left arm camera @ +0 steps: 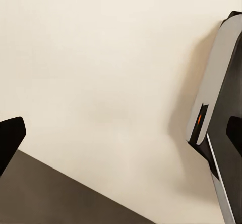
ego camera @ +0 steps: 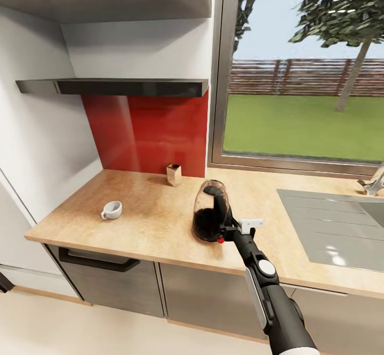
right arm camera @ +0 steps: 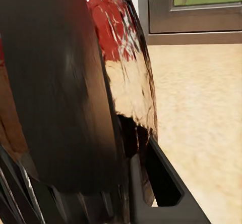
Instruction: Set up a coffee station on the kitchen countertop: keep the coffee maker on the countertop, move the bottle of coffee from the kitchen shelf to the counter next to the coffee maker, place a paper coffee filter on top of the coffee maker, put the saucer next to the coffee maker with the coffee cup on the saucer, and place the electric kettle next to the coffee maker.
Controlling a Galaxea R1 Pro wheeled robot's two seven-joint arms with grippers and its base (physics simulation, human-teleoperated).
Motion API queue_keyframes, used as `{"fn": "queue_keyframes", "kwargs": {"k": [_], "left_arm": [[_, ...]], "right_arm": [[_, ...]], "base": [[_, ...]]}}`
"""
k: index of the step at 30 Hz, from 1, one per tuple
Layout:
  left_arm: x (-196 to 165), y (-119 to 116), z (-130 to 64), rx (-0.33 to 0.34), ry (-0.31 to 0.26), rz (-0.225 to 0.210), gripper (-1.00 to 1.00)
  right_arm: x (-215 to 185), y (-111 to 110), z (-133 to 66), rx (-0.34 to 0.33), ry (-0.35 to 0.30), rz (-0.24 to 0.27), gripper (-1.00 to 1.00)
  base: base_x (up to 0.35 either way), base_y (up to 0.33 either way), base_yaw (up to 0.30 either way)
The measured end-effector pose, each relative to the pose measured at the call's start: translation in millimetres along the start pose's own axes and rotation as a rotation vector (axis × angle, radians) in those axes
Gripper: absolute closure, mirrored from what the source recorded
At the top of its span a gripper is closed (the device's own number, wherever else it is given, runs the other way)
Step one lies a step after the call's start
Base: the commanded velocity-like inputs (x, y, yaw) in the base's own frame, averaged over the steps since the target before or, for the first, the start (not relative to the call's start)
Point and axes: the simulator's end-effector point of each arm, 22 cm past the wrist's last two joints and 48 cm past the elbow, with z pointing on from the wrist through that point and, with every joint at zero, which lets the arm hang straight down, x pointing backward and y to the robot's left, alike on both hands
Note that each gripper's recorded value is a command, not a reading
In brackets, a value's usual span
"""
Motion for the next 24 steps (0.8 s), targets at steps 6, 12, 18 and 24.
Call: {"fn": "queue_keyframes", "kwargs": {"k": [6, 12, 18, 24], "left_arm": [[1, 0, -0.1, 0.000, 0.001, 0.000, -1.00], [0, 5, 0.4, -0.007, 0.000, 0.001, -1.00], [-1, 5, 0.6, -0.006, -0.003, 0.001, -1.00], [-2, 5, 0.6, -0.006, -0.006, -0.001, -1.00]], "right_arm": [[-6, -1, -0.3, 0.002, -0.012, 0.000, 1.00], [-20, -9, -1.5, 0.014, -0.037, -0.011, 1.00], [-57, -33, -7.5, 0.063, -0.114, -0.010, 1.00], [-77, -100, -23.3, 0.196, -0.160, 0.009, 1.00]], "base": [[0.000, 0.000, 0.000], [0.000, 0.000, 0.000], [0.000, 0.000, 0.000], [0.000, 0.000, 0.000]]}}
